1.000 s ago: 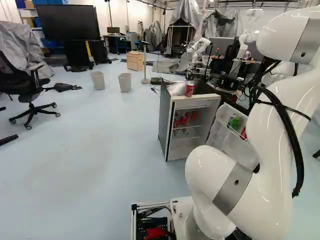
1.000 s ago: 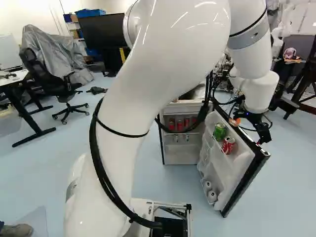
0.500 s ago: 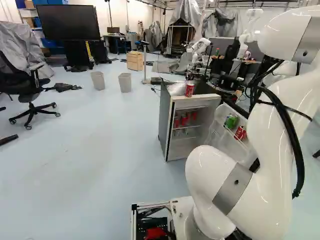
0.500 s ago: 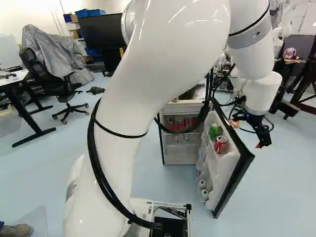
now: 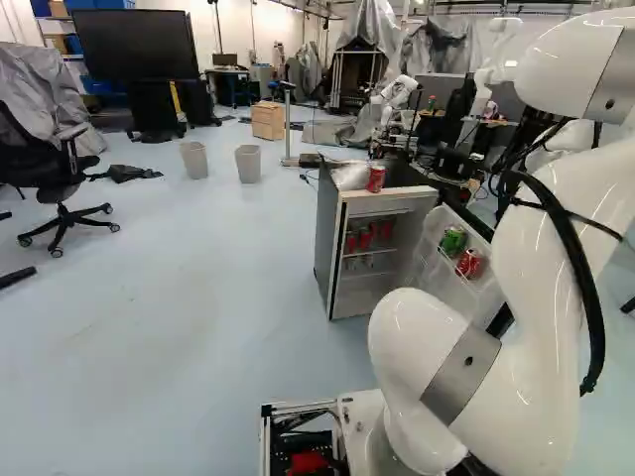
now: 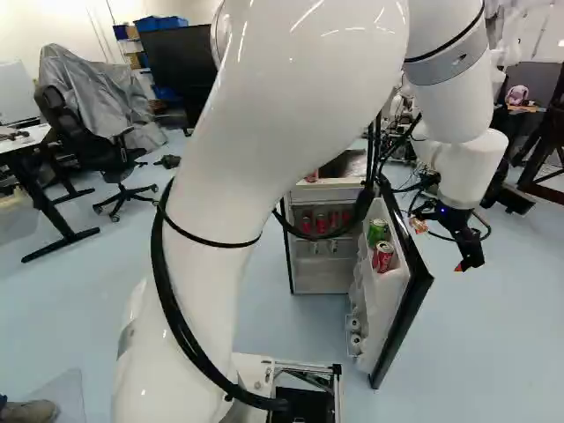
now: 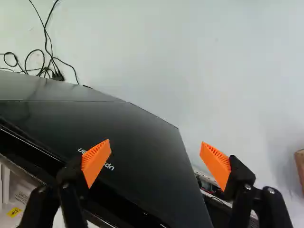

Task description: Grab a drink from the fridge

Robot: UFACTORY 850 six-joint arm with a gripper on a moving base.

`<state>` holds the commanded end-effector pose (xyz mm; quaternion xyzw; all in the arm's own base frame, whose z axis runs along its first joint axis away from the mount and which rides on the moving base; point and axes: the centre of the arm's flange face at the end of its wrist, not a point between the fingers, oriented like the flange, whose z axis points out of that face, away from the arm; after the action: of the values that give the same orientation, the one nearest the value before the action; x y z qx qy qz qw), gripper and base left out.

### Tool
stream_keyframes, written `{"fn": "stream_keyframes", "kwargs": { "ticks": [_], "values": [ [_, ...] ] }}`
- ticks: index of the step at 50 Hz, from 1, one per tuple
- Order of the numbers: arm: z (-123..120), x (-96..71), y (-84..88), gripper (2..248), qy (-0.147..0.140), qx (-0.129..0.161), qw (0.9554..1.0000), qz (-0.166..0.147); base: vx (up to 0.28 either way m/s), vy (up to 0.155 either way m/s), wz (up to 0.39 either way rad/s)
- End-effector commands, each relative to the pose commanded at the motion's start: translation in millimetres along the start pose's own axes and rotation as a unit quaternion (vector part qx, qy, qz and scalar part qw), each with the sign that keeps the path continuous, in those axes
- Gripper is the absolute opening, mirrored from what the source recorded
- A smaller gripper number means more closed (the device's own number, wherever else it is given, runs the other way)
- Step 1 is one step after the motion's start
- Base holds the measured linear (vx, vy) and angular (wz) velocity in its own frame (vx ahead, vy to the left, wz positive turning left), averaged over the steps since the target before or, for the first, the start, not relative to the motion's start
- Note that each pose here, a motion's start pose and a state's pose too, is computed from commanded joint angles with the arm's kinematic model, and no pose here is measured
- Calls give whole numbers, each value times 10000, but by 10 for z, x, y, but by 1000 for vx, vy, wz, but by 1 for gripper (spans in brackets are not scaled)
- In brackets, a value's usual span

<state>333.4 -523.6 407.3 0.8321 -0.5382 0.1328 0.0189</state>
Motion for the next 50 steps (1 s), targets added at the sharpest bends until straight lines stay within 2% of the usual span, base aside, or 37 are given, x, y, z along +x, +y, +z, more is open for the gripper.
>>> {"fn": "stream_keyframes", "kwargs": {
  "ticks": [27,50],
  "values": [
    [-61,-219,78,247,-205,-116,9996,-135,0,0,0],
    [-124,-447,124,247,-308,-267,9984,-393,0,0,0]
  ]
}}
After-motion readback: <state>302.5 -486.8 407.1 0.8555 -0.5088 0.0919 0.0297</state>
